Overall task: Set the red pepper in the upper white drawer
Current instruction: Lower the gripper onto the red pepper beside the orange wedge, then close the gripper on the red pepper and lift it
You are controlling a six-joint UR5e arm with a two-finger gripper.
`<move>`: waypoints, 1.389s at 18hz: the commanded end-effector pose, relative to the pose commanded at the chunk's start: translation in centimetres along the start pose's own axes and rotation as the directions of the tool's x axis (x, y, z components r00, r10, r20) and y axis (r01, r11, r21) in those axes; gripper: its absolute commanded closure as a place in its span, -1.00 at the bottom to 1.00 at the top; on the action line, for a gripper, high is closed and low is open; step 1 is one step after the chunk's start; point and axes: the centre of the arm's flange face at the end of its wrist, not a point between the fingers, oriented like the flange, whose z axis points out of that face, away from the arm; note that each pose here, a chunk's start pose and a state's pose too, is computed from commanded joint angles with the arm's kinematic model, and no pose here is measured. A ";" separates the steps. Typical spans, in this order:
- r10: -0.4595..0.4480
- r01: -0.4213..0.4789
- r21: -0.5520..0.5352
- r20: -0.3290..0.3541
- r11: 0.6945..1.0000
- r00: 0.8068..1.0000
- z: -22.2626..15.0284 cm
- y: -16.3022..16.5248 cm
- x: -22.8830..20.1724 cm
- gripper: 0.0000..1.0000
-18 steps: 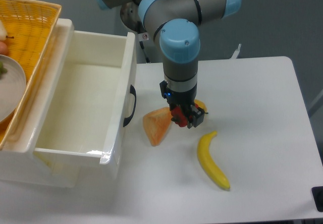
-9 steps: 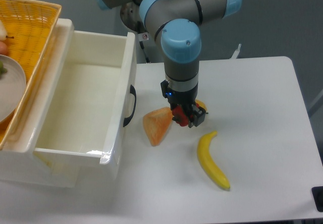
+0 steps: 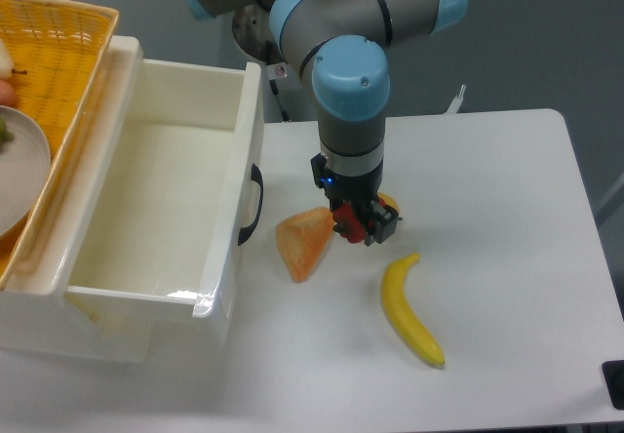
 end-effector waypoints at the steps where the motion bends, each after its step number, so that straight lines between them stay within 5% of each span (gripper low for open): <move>1: -0.002 0.002 0.001 0.004 1.000 1.000 -0.3 0.1 0.0 -0.04; 12: -0.093 0.097 0.079 -0.050 0.992 0.994 -2.6 2.3 -0.3 -0.04; 16: -0.281 0.304 0.174 -0.146 0.936 0.948 -4.6 2.1 0.4 -0.04; 25: -0.344 0.398 0.344 -0.207 0.851 0.916 -10.5 0.3 3.5 -0.03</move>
